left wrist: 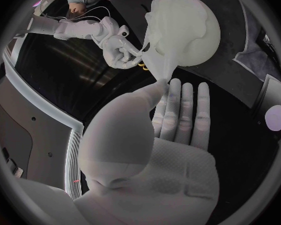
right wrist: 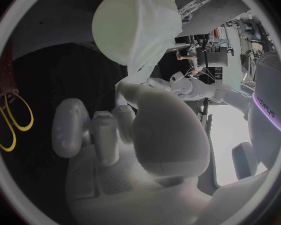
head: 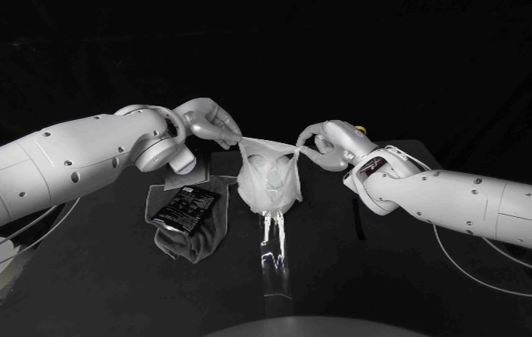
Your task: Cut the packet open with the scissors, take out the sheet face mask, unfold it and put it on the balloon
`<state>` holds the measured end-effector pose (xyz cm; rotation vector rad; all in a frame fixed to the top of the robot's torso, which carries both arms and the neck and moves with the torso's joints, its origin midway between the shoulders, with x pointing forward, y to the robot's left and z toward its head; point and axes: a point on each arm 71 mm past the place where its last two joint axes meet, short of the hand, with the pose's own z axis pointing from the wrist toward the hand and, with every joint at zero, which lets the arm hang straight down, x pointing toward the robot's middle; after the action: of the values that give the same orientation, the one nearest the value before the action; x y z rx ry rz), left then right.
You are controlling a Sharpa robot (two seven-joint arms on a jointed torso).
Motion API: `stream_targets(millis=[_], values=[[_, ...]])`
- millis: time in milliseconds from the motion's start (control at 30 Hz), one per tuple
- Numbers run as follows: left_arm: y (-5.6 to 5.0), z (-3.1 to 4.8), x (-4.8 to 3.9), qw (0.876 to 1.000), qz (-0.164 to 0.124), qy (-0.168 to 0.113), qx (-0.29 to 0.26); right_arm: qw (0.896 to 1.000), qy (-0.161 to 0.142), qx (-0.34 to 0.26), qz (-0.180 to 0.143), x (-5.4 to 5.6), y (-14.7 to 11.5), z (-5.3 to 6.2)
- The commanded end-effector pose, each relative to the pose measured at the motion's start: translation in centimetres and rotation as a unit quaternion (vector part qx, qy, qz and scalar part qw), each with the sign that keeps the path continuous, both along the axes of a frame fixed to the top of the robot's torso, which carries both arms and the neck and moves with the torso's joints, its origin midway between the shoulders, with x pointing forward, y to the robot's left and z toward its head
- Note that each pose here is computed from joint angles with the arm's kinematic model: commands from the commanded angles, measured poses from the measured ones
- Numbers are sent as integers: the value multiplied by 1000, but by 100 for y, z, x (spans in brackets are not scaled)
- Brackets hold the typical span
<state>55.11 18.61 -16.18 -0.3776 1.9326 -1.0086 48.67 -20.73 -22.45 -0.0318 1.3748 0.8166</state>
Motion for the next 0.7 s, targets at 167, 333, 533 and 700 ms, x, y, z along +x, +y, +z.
stream_targets(millis=[167,333,533,700], values=[[-52,-24,8,1000,0,1,8,1000,15,-6,1,28,35,-22],[-72,-36,7,1000,-3,4,9,1000,24,-6,2,40,50,-37],[-71,-44,19,1000,2,4,13,999,39,-11,-6,71,39,-65],[-53,-45,36,1000,10,0,17,999,49,-15,-13,90,25,-84]])
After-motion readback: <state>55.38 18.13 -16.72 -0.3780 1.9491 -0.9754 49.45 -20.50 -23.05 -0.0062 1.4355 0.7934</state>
